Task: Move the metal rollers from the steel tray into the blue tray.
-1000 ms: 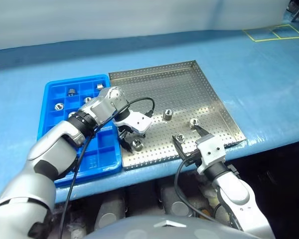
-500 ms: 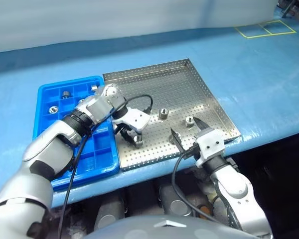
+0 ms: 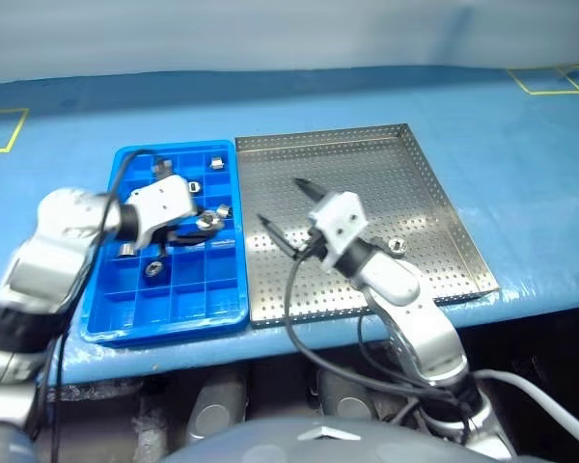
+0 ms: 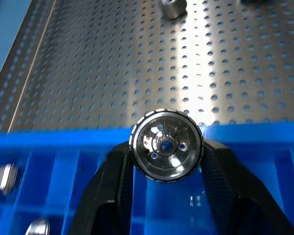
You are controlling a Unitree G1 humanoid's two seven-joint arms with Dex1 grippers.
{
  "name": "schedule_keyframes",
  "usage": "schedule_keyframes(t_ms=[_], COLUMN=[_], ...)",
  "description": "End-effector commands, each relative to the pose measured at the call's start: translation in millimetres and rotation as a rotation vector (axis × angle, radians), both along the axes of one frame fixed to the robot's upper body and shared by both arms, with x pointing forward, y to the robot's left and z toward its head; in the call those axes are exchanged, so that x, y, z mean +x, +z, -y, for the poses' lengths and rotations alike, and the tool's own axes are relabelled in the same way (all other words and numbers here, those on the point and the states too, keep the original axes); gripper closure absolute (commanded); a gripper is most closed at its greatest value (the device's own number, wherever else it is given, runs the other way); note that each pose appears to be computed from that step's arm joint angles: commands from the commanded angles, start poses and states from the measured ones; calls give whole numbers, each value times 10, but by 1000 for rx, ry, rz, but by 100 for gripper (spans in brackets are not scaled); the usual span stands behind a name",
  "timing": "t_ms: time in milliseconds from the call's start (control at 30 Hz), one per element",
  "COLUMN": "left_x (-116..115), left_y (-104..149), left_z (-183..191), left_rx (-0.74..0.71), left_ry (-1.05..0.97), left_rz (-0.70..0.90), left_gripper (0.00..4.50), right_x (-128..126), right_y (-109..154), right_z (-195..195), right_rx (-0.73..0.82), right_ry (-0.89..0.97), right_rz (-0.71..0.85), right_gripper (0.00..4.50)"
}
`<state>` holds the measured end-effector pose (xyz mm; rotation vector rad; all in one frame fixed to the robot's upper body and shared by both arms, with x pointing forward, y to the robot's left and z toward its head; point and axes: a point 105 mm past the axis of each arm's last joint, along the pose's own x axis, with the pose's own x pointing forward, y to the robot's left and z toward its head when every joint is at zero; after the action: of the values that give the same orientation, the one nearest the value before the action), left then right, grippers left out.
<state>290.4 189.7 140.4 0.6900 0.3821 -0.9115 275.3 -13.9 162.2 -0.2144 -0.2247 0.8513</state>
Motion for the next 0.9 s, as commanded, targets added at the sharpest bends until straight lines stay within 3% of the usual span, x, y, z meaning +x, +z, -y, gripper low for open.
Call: schedule_keyframes(t_ms=[33, 167, 400, 900], left_x=[-285, -676, -930, -614], left_y=[108, -15, -151, -298], left_z=[-267, -487, -565, -565], left_rx=[17, 30, 33, 60], left_ry=[195, 377, 518, 574], left_rz=[56, 15, -11, 12], left_gripper=[278, 278, 278, 278], right_x=[-94, -182, -363, -334], right_y=[37, -78, -359, -423], right_z=[-278, -539, -789, -648], right_rx=[7, -1, -51, -73], right_ry=[171, 320, 497, 436], right_rz=[19, -26, -93, -95], right_gripper=[30, 30, 30, 30])
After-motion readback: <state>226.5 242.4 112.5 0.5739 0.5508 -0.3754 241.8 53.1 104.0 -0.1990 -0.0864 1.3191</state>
